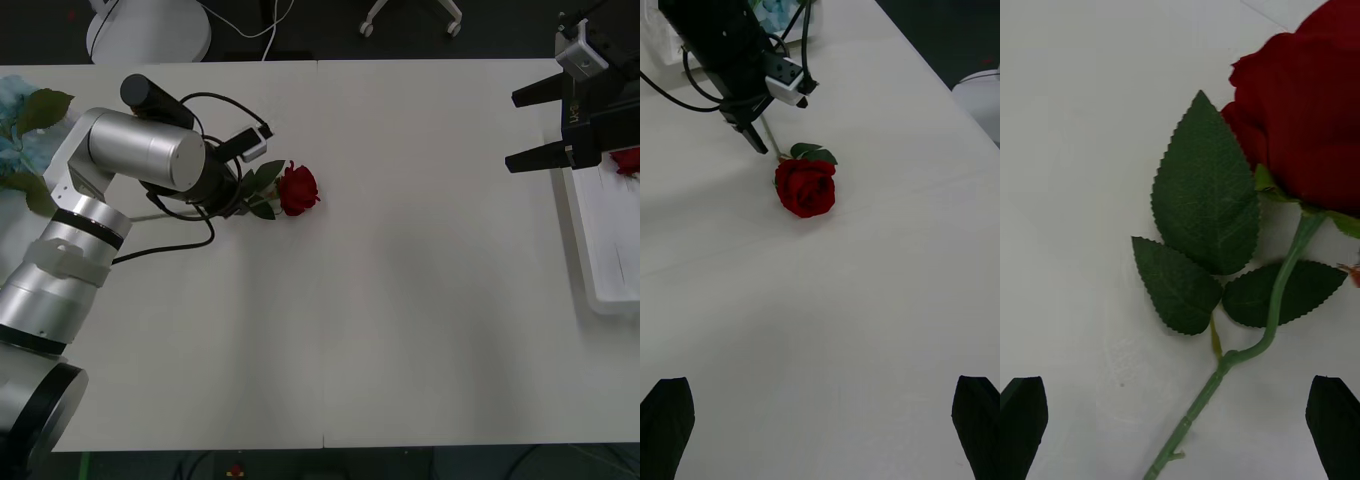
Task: Put the red flowers into the right box and the blue flowers into the left box
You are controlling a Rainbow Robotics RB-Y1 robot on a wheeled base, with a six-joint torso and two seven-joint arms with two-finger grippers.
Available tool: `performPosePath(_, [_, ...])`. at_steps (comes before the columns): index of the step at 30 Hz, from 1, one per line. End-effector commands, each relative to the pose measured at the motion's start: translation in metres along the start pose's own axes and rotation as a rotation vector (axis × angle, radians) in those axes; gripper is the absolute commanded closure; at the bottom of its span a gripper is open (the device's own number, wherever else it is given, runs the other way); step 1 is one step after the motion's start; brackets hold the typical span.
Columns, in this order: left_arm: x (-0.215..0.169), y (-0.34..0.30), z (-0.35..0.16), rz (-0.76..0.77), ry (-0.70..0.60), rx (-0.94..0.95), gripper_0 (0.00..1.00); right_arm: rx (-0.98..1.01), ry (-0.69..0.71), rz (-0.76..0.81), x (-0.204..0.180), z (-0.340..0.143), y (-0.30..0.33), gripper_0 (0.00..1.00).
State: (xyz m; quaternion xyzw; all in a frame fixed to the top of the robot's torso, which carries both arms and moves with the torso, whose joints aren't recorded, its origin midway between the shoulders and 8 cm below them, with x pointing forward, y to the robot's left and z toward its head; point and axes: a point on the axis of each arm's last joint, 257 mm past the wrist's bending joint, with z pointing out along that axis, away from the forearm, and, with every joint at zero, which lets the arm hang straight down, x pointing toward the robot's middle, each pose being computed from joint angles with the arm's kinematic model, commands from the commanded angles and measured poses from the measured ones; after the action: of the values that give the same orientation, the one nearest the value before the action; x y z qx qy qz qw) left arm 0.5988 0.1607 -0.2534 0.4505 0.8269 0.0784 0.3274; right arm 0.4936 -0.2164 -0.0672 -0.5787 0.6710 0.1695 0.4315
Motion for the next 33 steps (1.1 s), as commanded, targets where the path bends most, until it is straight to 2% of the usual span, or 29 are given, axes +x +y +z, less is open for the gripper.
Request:
performPosePath(1, [-0.034,-0.012,0.0,0.04,-0.05,-0.01,0.0,0.024,0.029,-0.005,0.007,-0.015,-0.006,0.0])
performPosePath(17, [-0.024,-0.029,0.029,0.041,-0.033,-0.014,0.03,0.012,0.016,-0.001,0.004,-0.014,-0.003,0.0])
performPosePath(20, [-0.023,-0.03,0.033,0.044,-0.031,-0.017,0.16,0.012,0.017,0.0,0.005,-0.014,-0.003,0.0])
performPosePath(25, [-0.022,-0.033,0.034,0.056,-0.023,-0.019,0.74,0.012,0.017,0.0,0.005,-0.014,-0.003,0.0])
performPosePath(27, [-0.019,-0.032,0.035,0.058,-0.018,-0.022,0.82,0.012,0.017,0.0,0.005,-0.014,-0.003,0.0])
performPosePath(33, [-0.014,-0.037,0.04,0.073,-0.02,-0.035,0.83,0.01,0.016,0.001,0.005,-0.013,-0.003,0.0])
